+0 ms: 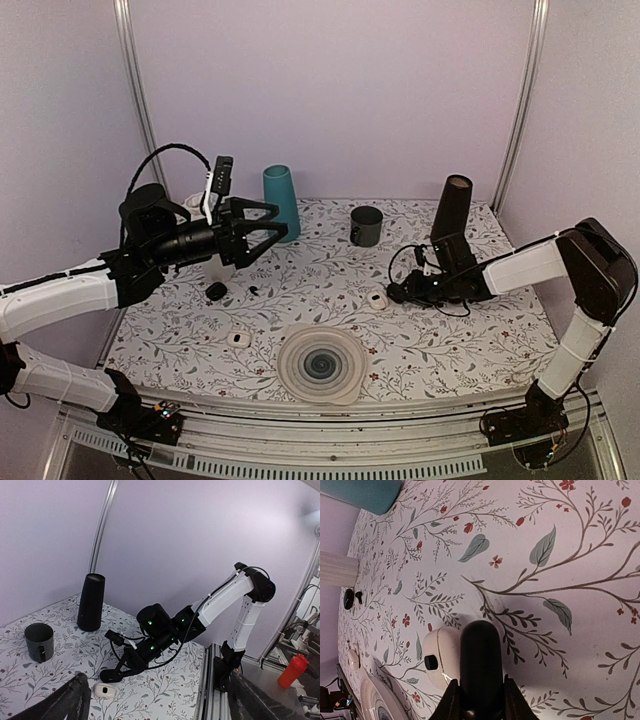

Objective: Insert the wireless bluetooth earbuds into the charging case

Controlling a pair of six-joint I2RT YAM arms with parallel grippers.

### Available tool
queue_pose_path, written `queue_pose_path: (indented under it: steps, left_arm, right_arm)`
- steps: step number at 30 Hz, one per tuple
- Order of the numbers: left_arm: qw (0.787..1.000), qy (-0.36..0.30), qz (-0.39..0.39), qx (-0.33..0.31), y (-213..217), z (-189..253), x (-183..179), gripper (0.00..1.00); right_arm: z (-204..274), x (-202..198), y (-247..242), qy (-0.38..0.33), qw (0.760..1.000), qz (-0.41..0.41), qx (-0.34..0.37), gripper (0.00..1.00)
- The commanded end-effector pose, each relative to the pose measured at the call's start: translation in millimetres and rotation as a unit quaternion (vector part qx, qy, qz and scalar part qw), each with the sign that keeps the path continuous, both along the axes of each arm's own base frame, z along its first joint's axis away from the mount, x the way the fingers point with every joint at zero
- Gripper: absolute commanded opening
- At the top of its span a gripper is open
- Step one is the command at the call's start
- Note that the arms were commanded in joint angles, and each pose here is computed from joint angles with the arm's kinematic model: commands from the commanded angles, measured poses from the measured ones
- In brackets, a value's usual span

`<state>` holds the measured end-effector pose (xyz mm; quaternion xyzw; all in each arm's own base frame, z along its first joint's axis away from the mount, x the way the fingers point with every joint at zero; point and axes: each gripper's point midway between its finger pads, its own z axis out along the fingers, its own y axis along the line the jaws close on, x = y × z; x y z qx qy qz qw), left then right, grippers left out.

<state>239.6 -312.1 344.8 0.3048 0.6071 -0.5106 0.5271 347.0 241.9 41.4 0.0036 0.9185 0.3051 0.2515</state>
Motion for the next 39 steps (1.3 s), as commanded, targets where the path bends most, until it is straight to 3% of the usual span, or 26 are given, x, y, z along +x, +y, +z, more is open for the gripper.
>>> queue_pose_path:
  steps: [1,7,15,23,32,39]
  left_arm:
    - [1.000,-0.011,0.010,-0.004,5,8,2,0.96]
    - [1.000,-0.009,0.014,-0.002,6,6,2,0.96]
    - [1.000,-0.009,0.019,-0.002,8,5,4,0.96]
    - [1.000,-0.010,0.026,-0.003,11,5,4,0.96]
    - [1.000,-0.010,0.029,-0.006,13,4,5,0.96]
    - [0.999,-0.010,0.031,-0.008,13,3,6,0.96]
  right_arm:
    - [7,17,4,-0.014,0.999,-0.017,0.024,0.10]
    - [-2,15,3,-0.001,0.999,-0.022,0.023,0.18]
    - [-2,12,1,0.003,0.999,-0.025,0.021,0.39]
    - [7,12,-5,-0.008,0.999,-0.029,0.011,0.53]
    - [24,11,-12,-0.028,0.999,-0.033,-0.005,0.86]
    - [39,10,-15,-0.046,0.998,-0.031,-0.009,0.90]
